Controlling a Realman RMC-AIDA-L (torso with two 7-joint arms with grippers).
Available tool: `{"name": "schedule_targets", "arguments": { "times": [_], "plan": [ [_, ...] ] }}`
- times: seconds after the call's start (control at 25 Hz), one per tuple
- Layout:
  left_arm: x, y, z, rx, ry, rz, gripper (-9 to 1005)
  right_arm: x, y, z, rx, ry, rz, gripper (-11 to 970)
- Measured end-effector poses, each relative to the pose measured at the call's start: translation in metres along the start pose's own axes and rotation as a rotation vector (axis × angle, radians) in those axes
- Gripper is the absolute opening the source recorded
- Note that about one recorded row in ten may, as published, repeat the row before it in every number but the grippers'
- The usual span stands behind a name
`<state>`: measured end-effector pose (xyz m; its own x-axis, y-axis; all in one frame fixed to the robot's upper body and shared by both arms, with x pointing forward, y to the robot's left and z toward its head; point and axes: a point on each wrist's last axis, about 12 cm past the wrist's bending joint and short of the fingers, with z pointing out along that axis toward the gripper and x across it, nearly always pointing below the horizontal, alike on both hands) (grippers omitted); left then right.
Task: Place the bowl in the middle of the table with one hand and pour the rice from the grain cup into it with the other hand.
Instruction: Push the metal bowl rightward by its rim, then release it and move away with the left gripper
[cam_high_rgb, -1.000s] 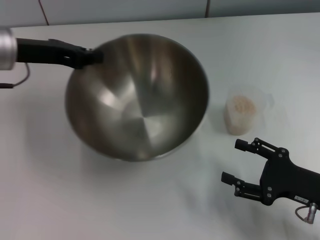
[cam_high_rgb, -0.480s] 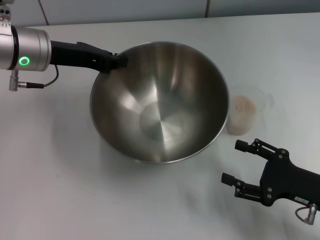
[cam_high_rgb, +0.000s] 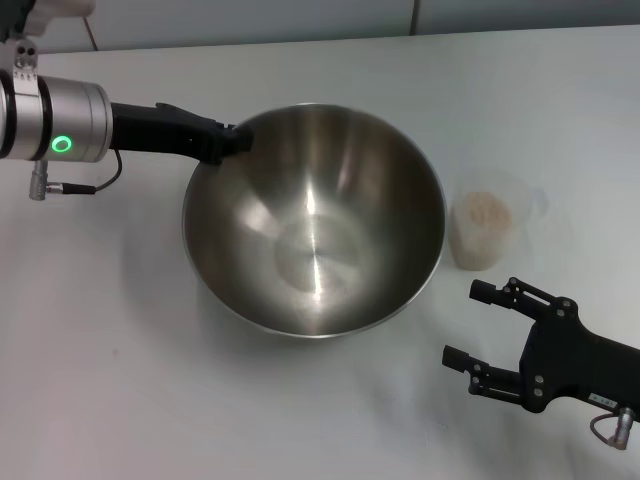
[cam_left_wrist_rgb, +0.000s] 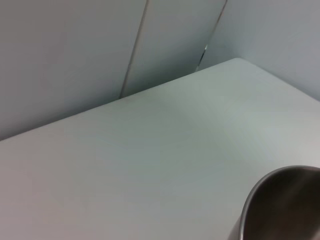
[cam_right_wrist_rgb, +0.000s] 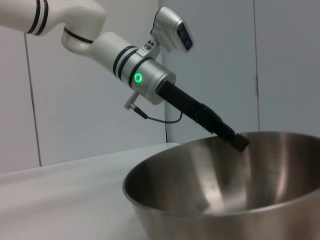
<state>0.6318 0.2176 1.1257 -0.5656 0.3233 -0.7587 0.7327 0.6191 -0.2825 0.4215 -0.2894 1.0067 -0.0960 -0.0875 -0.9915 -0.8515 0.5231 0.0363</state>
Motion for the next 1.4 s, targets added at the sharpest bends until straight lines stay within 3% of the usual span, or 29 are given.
{"name": "schedule_targets", "arguments": {
  "times": [1.12, 1.4],
  "plan": [
    [0.0074, 0.0022, 0.0065, -0.025, -0.013, -0.018, 122, 0.0004, 0.0005, -0.0005, 0.001, 0.001, 0.001, 819],
    [0.0072, 0.0025, 0.0061, -0.026, -0.014, -0.029, 281, 0.0001, 0.0000, 0.0000, 0.000, 0.000, 0.000, 819]
  ]
}}
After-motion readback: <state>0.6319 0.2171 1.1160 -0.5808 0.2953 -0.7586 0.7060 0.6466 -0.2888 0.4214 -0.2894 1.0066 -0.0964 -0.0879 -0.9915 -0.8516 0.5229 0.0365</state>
